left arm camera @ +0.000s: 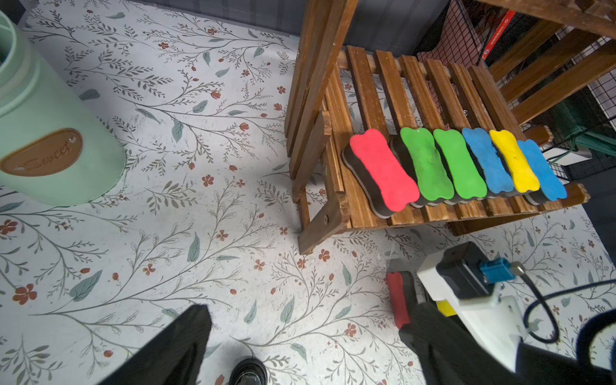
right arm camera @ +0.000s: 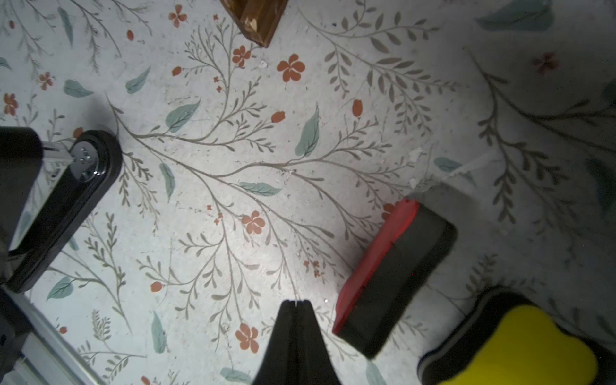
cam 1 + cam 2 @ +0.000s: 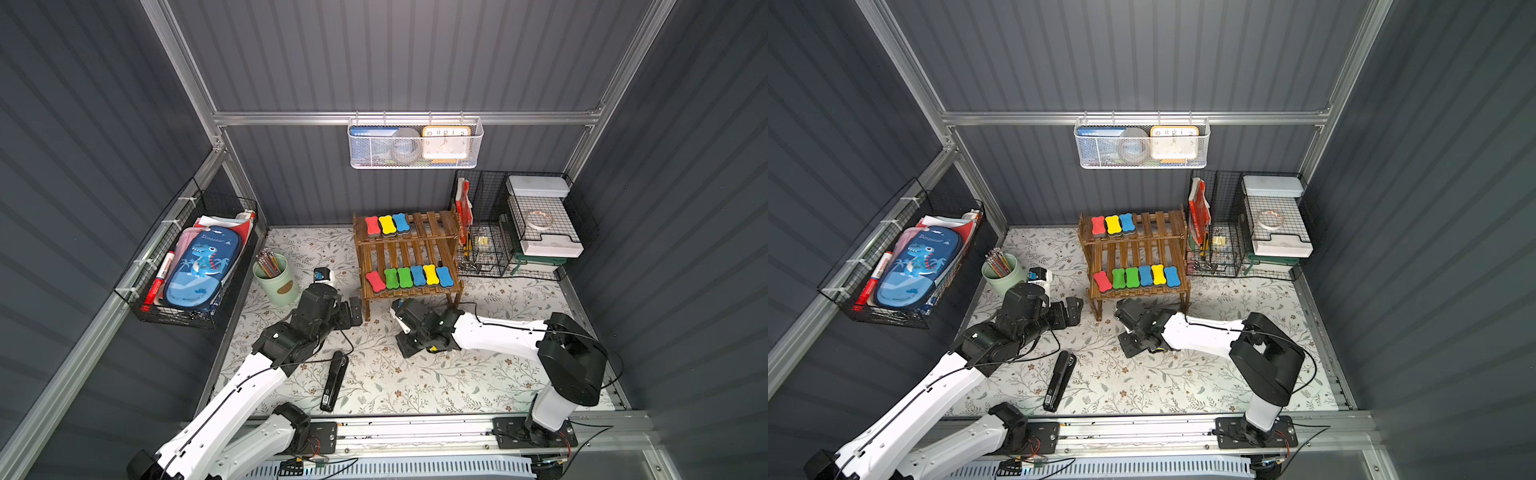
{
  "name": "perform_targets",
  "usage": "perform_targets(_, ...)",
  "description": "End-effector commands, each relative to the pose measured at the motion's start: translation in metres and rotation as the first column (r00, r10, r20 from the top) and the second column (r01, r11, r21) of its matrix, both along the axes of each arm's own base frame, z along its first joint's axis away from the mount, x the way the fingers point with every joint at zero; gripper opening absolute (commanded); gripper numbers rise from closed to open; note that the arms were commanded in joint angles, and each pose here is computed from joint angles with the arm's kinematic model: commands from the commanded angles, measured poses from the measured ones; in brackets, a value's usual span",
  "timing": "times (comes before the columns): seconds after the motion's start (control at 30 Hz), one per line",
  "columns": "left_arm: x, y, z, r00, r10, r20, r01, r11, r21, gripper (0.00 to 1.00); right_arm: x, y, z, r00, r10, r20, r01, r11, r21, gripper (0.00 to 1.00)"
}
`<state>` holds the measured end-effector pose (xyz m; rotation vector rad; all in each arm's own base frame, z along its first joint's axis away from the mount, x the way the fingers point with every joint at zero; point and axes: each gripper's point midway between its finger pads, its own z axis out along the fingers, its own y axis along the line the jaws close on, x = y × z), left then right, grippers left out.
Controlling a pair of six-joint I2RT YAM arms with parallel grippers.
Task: Remove the whiteboard erasers from the shelf
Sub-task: Place the whiteboard eraser at the center of the board.
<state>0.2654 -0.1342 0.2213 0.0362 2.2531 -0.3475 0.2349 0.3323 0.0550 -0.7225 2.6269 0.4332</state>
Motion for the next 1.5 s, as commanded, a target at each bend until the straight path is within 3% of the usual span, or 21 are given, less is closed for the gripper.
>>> perform_targets(0.0,0.0,-0.001,-0.004,1.0,-0.012,-0.001,0.012,1.0,0.017,0.99,0.01,-0.006,0.003,0.998,-0.005,0.069,0.01,0.997,-0.072,0.0)
perform_targets(0.17,0.001,-0.002,-0.008,1.0,-0.013,-0.011,0.013,1.0,0.015,0.99,0.019,-0.028,-0.002,0.989,-0.085,0.118,0.103,0.983,-0.154,0.0)
perform_targets(0.37,0.003,-0.006,-0.009,1.0,-0.019,-0.014,0.019,1.0,0.007,0.99,0.024,-0.05,0.001,0.968,-0.177,0.18,0.209,0.963,-0.173,0.0)
perform_targets(0.63,0.004,-0.016,-0.015,0.998,-0.052,-0.03,0.051,0.998,-0.022,0.99,0.025,-0.06,0.028,0.94,-0.25,0.233,0.273,0.96,-0.071,0.0)
perform_targets(0.83,0.006,-0.02,-0.012,0.997,-0.071,-0.026,0.07,0.997,-0.018,0.99,0.027,-0.07,0.088,0.903,-0.323,0.283,0.296,0.945,0.135,0.03)
perform_targets(0.97,0.009,-0.026,0.011,0.996,-0.09,0.014,0.091,0.995,-0.05,0.99,0.042,-0.099,0.125,0.857,-0.438,0.272,0.369,0.889,0.27,0.22)
perform_targets(1.03,0.011,-0.028,0.02,0.995,-0.094,0.03,0.096,0.994,-0.056,0.99,0.052,-0.121,0.143,0.824,-0.509,0.249,0.421,0.844,0.331,0.26)
perform_targets(1.2,0.012,-0.027,0.031,0.995,-0.092,0.047,0.095,0.993,-0.064,0.99,0.076,-0.178,0.161,0.712,-0.664,0.226,0.576,0.738,0.353,0.26)
perform_targets(1.33,0.011,-0.026,0.038,0.994,-0.09,0.065,0.094,0.993,-0.068,0.99,0.097,-0.208,0.154,0.646,-0.738,0.195,0.665,0.669,0.331,0.22)
perform_targets(1.47,0.011,-0.026,0.044,0.993,-0.092,0.073,0.097,0.993,-0.061,0.99,0.124,-0.215,0.138,0.636,-0.752,0.173,0.694,0.656,0.298,0.19)
